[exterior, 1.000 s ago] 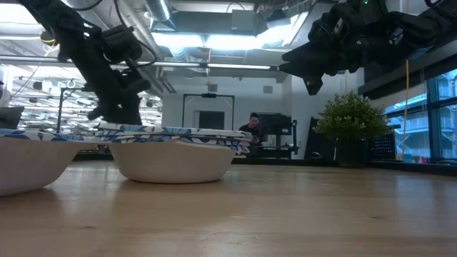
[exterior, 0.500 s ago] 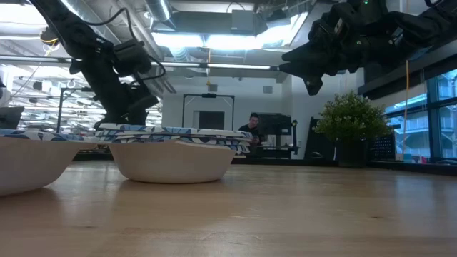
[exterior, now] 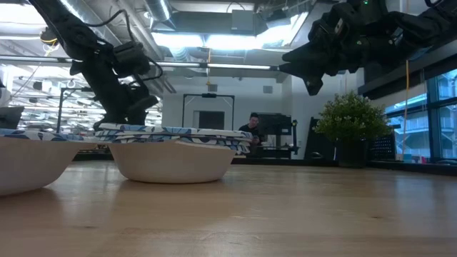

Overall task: Nest bowls inside each other
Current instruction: Stack the white patterned bowl on top of the other white patterned bowls

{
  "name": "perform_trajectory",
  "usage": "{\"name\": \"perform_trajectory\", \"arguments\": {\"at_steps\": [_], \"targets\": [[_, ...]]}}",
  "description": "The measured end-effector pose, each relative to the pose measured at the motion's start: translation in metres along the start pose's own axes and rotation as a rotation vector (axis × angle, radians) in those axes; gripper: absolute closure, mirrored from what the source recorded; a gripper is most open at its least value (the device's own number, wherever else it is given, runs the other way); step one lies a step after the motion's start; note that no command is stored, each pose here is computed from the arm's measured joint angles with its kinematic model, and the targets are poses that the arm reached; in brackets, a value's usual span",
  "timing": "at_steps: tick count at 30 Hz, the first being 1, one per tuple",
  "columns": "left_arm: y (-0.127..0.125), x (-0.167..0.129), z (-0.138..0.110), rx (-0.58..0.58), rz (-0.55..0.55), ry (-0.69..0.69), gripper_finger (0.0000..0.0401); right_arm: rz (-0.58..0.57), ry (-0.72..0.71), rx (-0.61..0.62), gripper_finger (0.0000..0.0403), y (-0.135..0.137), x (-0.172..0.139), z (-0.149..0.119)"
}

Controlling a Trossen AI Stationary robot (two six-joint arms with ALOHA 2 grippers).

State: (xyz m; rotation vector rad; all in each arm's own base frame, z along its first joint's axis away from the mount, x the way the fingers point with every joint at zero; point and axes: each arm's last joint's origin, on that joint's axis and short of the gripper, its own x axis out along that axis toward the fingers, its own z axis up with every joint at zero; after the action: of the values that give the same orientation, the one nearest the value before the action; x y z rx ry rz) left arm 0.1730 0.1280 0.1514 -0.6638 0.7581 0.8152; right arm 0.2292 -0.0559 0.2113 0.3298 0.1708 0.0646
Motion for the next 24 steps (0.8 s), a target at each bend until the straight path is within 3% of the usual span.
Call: {"name": "perform_trajectory", "arguments": {"at_steps": [8, 15, 24], "targets": [[-0.004, -0.004, 0.010, -0.001, -0.112, -0.056, 0.0293, -0.001, 0.000, 0.000, 0.0279, 0.000, 0.000, 0.000], [-0.009, -0.012, 0.032, 0.038, -0.113, -0.100, 0.0293, -0.001, 0.000, 0.001, 0.0279, 0.000, 0.000, 0.000], [-0.002, -0.010, 0.029, 0.089, -0.058, -0.031, 0.0294, -0.001, 0.000, 0.004, 0.0279, 0.000, 0.000, 0.000]]}}
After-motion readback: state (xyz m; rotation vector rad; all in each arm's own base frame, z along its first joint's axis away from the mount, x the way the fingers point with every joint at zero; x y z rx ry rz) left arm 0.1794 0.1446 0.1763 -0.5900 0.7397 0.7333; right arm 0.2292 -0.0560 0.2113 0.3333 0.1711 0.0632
